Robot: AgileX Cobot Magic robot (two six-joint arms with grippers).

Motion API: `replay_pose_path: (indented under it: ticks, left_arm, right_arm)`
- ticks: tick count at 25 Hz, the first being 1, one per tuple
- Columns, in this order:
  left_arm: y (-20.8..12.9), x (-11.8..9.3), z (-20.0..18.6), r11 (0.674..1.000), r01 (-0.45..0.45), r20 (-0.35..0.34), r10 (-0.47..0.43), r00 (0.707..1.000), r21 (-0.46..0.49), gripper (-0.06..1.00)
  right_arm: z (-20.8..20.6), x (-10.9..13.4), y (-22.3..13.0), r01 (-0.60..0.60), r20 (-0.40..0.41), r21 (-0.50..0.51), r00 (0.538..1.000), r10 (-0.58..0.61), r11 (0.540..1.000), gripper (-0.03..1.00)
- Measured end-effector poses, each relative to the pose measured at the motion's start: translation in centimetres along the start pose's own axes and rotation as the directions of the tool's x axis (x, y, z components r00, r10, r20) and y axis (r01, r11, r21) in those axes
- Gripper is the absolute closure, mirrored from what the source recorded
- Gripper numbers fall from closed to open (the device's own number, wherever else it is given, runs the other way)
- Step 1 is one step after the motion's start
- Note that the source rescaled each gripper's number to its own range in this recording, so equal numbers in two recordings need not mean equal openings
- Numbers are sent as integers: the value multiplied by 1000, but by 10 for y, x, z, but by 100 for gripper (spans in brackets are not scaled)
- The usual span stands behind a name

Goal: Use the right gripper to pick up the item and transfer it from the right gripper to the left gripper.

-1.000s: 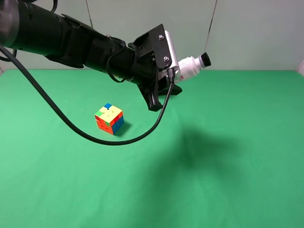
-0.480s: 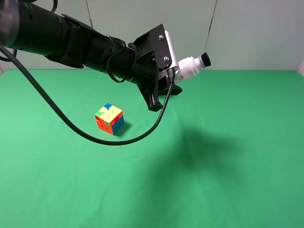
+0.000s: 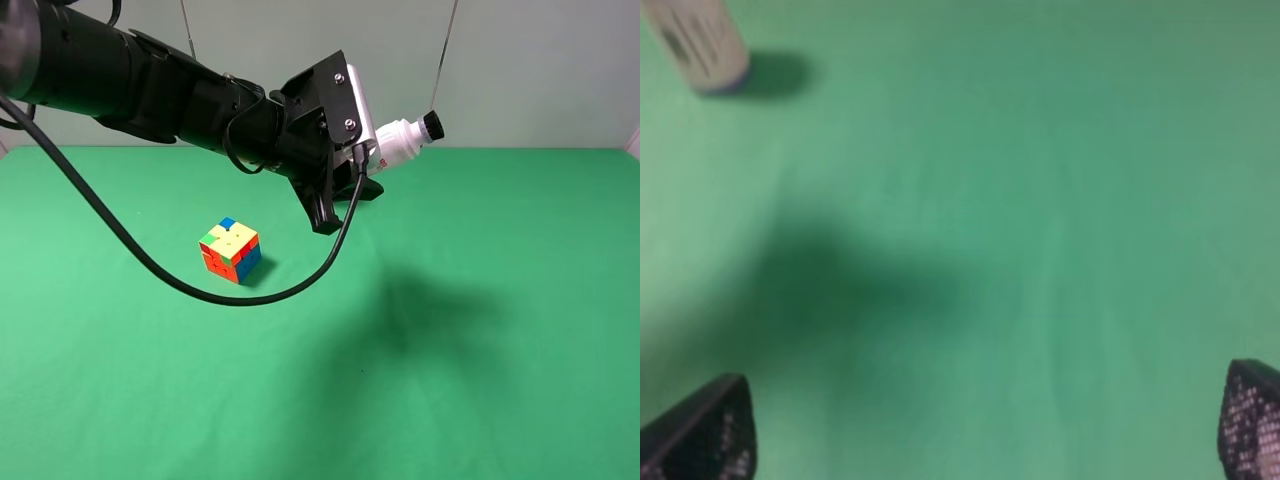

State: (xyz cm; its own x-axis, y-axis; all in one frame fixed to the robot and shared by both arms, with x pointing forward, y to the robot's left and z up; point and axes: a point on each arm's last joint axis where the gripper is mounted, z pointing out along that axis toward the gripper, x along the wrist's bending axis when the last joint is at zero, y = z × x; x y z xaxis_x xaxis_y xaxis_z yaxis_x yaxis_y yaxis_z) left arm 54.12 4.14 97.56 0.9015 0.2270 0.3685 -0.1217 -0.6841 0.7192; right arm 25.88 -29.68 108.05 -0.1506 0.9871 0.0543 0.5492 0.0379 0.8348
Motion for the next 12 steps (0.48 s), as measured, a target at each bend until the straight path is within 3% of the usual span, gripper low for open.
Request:
replay_pose_path:
  ticks: [4,12]
  left_arm:
    - [0,0,0,1000,0,0,0,1000,0,94]
    - [0,0,0,1000,0,0,0,1000,0,94]
  right_arm:
    - [23,1,-21,-8,-10,88,1000,9,996,-3]
    - [22,1,-22,-6,-14,52,1000,6,999,-3]
